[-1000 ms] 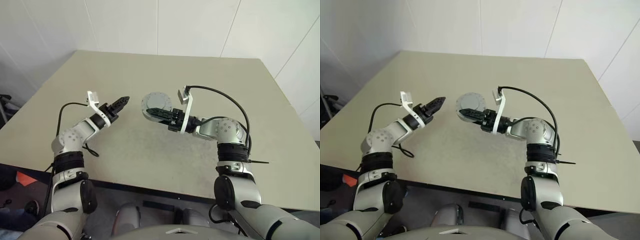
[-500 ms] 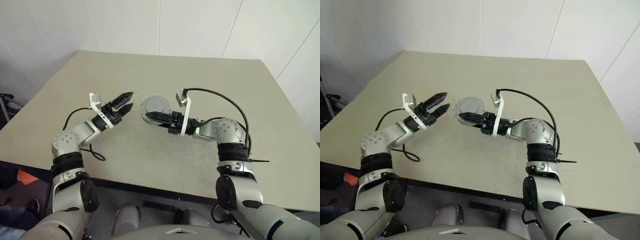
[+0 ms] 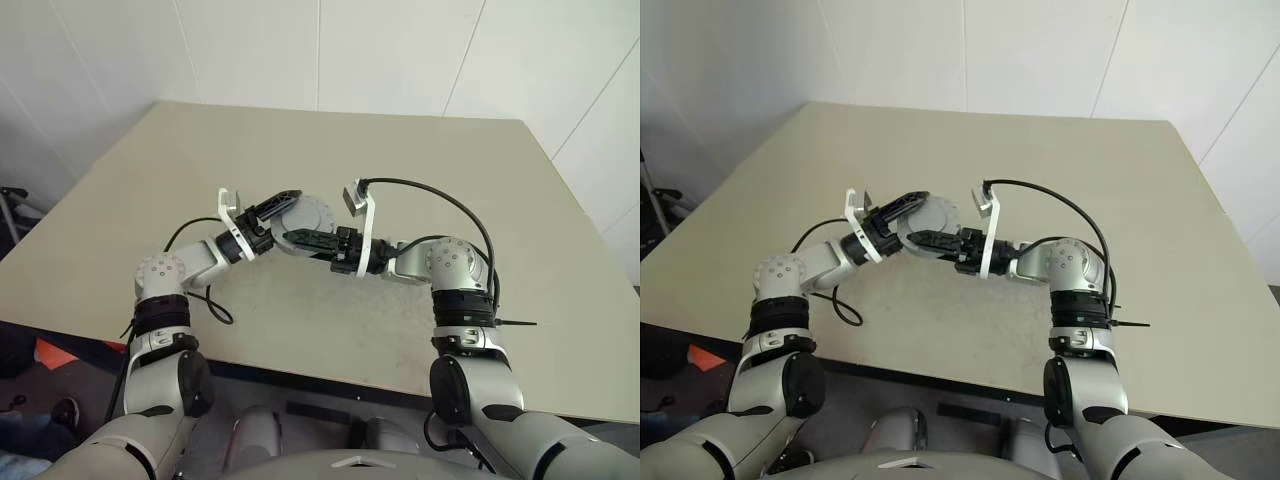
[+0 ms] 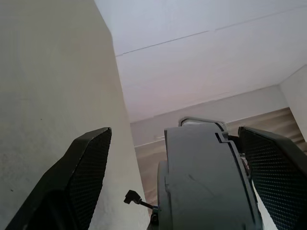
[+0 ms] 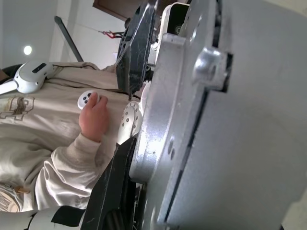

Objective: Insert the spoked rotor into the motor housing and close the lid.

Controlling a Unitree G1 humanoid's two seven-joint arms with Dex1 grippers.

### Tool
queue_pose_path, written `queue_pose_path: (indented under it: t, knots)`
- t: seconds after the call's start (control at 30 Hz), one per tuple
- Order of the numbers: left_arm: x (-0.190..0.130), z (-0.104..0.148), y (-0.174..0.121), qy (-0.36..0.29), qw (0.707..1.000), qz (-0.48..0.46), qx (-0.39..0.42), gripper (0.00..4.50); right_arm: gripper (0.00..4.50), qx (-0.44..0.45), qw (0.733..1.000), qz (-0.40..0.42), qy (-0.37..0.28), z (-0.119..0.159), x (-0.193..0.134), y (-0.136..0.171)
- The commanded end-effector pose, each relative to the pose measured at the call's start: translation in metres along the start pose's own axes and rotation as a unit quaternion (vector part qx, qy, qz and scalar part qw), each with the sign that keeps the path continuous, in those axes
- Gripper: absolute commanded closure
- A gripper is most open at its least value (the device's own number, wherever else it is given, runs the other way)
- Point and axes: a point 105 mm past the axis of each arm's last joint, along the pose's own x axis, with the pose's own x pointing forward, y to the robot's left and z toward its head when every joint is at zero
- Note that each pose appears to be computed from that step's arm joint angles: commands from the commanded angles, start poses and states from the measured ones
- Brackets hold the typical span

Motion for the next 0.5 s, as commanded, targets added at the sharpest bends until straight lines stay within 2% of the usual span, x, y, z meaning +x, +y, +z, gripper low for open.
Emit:
queue_pose_path:
  t: [0.03,0.4,0.5]
  knots:
    - [0.002,-0.0013,-0.015,0.013,0.999,-0.022,0.021,0.03,2.44,-0.037,0.999,0.029,-0.016,0.0111,0.0039,0.0169]
    - [-0.0046,-0.004,-0.0141,0.013,0.999,-0.017,0.033,0.03,2.44,-0.043,0.999,0.012,-0.028,0.017,0.0045,0.0094]
    - [-0.0038,-0.004,-0.0152,0.011,0.999,-0.019,0.035,0.63,2.44,-0.044,0.998,0.008,-0.031,0.0186,0.0048,0.0082]
